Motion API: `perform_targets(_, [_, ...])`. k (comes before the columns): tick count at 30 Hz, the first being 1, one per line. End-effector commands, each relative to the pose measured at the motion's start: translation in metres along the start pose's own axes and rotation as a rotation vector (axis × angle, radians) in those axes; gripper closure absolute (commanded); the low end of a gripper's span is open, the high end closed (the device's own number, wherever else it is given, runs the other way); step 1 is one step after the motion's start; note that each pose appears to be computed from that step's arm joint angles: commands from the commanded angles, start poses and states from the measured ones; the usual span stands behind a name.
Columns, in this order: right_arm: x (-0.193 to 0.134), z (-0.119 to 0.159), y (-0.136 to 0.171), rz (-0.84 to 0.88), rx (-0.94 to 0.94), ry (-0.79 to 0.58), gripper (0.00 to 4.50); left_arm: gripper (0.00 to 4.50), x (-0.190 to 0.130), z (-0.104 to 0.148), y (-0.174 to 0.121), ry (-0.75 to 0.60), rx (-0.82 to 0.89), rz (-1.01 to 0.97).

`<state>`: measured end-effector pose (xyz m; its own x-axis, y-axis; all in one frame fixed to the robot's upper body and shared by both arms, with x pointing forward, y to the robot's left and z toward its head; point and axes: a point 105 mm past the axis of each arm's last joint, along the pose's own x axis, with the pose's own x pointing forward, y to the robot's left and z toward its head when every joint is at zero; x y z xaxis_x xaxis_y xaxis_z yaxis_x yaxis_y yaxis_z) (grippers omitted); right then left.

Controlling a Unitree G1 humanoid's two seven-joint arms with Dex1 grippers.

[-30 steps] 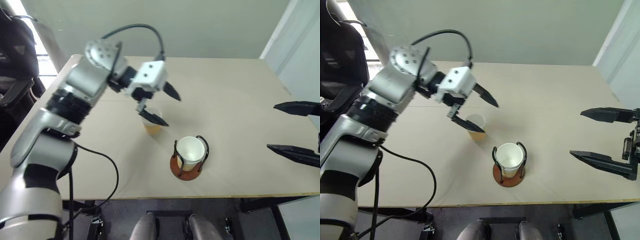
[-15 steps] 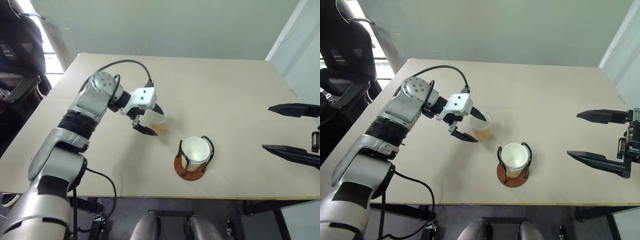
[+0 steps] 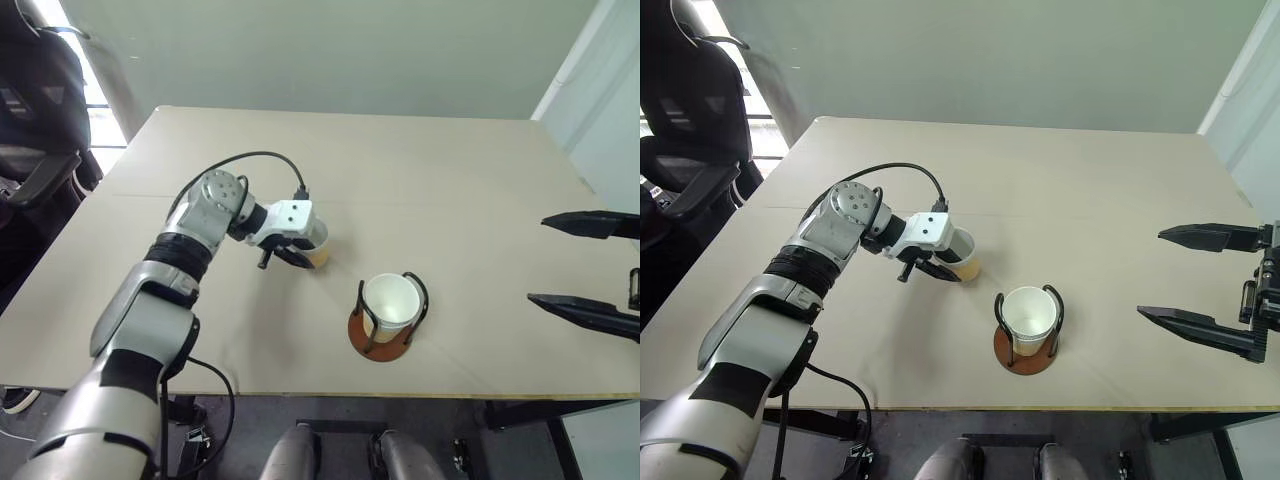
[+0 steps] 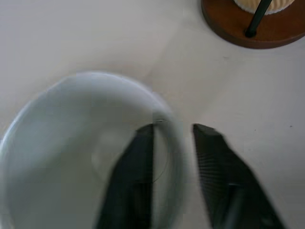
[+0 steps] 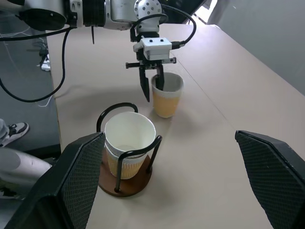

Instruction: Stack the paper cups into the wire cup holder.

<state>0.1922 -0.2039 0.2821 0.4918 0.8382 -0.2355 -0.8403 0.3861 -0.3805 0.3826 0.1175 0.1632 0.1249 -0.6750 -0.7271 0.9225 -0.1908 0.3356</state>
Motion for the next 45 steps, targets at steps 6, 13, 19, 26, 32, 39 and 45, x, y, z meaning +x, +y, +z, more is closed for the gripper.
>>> perform_targets(6, [-0.005,0.007,-0.002,-0.032,-0.052,-0.004,0.00,4.48,-0.021,0.017,0.014,-0.009,0.069,0.052])
perform_targets(13, [-0.008,0.009,-0.005,-0.034,-0.063,0.001,0.00,4.48,-0.070,0.116,0.014,-0.248,0.267,0.038])
perform_targets(19, [-0.007,0.012,0.000,0.027,-0.078,0.023,0.00,4.48,-0.074,0.185,-0.046,-0.375,0.483,-0.246])
perform_targets(26, [-0.011,0.017,0.000,0.000,-0.099,0.041,0.00,4.48,-0.058,0.183,-0.064,-0.362,0.515,-0.377])
perform_targets(32, [-0.012,0.018,0.004,-0.022,-0.100,0.050,0.00,4.48,-0.046,0.179,-0.069,-0.359,0.517,-0.428])
perform_targets(39, [-0.014,0.018,0.008,-0.042,-0.098,0.058,0.00,4.48,-0.028,0.168,-0.049,-0.324,0.471,-0.400])
perform_targets(45, [-0.015,0.018,0.009,-0.056,-0.096,0.065,0.00,4.48,-0.019,0.165,-0.049,-0.328,0.458,-0.427])
